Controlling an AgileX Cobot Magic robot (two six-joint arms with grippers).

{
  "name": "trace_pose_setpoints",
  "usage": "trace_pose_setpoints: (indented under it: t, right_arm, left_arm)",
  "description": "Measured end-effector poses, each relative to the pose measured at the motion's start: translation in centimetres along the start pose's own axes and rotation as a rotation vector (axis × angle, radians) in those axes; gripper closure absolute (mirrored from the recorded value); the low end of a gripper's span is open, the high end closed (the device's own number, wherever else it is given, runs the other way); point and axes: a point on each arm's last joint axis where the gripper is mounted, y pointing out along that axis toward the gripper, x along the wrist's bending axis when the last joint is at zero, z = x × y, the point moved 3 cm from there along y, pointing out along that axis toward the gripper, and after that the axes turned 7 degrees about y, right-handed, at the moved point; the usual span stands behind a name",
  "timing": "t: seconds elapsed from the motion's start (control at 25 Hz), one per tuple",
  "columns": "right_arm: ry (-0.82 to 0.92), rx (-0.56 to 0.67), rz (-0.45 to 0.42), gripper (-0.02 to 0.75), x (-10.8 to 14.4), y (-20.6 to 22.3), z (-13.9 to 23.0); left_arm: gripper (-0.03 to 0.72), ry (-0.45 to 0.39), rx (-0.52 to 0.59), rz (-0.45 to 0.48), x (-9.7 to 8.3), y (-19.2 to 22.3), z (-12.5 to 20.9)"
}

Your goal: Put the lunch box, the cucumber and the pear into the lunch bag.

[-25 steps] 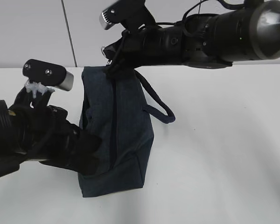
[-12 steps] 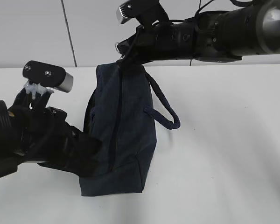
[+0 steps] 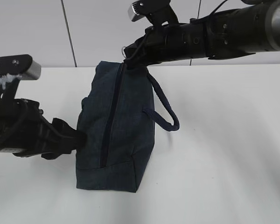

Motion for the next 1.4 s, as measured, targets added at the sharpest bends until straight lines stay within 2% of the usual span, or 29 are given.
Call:
trace_pose_setpoints:
  t: [0.24, 0.4, 0.68, 1.12, 1.28, 1.4]
  right_arm:
    - [0.036, 0.024, -0.054, 0.738, 0.6, 0.0, 0.3]
    - [0.062, 0.038, -0.069, 0.738, 0.8, 0.0, 0.4]
    - [0.092, 0.044, -0.070, 0.738, 0.8, -0.1, 0.5]
    - [0.118, 0.026, -0.056, 0.738, -0.2, -0.3, -0.1]
    - [0.156, 0.026, -0.049, 0.738, -0.9, -0.5, -0.1]
    - [0.220, 0.026, -0.061, 0.738, -2.0, -1.0, 0.1]
  left_arm:
    - [0.323, -0.027, -0.094, -0.028, 0.4, -1.8, -1.2]
    - [0.319, -0.070, -0.186, -0.091, 1.2, -2.4, -2.3]
    - [0.320, -0.085, -0.309, -0.133, 1.6, -3.1, -6.1]
    - [0.320, -0.096, -0.248, -0.138, 3.1, 3.3, -10.3]
    - [0.322, -0.097, -0.217, -0.105, 3.4, 5.2, -11.5]
    - [0.351, -0.110, -0.181, -0.082, 4.0, 6.1, -11.5]
